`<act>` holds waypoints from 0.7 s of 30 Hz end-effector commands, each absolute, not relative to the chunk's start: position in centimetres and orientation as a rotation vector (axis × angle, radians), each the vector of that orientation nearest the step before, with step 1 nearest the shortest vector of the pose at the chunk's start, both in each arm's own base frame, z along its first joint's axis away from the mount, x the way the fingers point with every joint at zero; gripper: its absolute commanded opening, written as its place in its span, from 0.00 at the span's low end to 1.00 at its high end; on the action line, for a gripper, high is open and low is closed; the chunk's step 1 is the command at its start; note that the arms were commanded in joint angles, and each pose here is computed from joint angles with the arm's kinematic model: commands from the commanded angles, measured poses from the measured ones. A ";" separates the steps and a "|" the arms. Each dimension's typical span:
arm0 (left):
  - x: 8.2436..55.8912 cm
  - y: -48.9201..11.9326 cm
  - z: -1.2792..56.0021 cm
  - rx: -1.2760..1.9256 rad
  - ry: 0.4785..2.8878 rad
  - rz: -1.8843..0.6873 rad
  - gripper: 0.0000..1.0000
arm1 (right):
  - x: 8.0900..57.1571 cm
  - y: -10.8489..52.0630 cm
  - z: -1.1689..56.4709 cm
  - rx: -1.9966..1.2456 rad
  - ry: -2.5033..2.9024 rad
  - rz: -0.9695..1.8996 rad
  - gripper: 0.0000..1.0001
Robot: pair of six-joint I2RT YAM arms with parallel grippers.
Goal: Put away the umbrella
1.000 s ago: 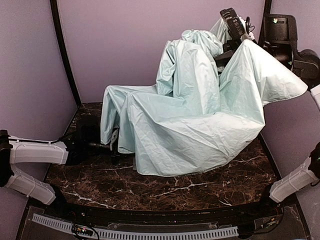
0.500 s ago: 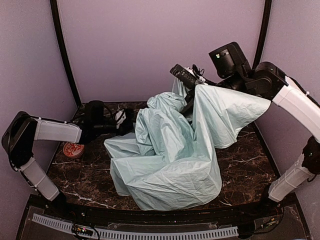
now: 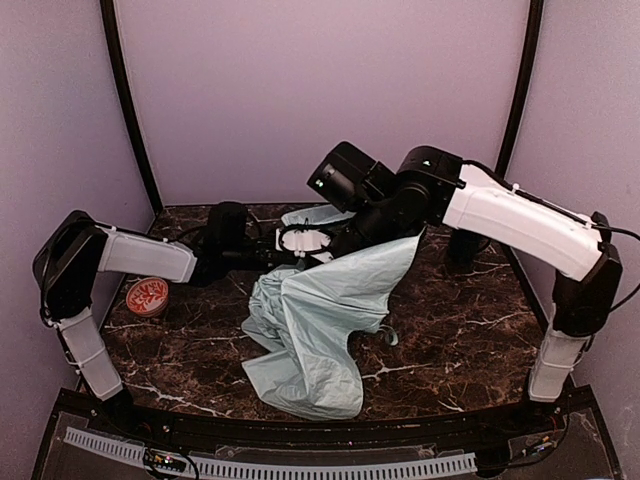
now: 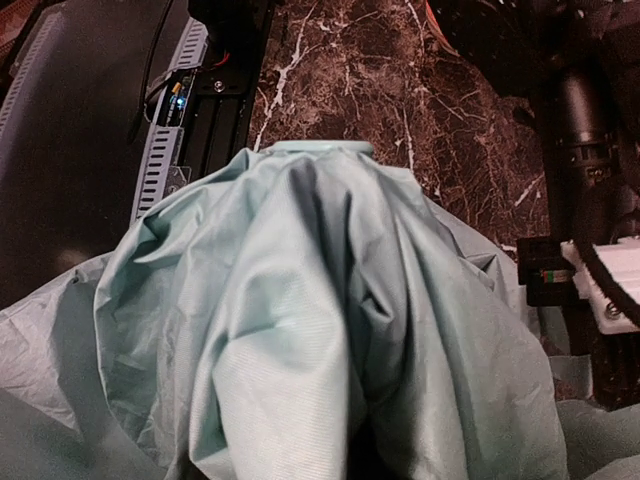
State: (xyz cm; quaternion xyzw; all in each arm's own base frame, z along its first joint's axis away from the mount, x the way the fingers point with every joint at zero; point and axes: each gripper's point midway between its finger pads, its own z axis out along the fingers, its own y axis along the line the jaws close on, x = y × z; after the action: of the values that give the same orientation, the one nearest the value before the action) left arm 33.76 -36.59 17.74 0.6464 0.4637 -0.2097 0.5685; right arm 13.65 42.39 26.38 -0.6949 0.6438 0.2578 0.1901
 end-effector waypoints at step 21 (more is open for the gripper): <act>33.2 -39.7 15.6 1.494 1.133 -0.386 0.00 | 10.3 43.0 24.9 -2.205 1.483 0.058 0.16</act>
State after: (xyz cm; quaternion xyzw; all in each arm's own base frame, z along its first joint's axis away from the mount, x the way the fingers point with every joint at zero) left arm 31.25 -41.10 17.61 0.6422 0.4565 -0.2333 0.5699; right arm 9.94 41.98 28.86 -0.7978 0.5348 0.0422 0.2752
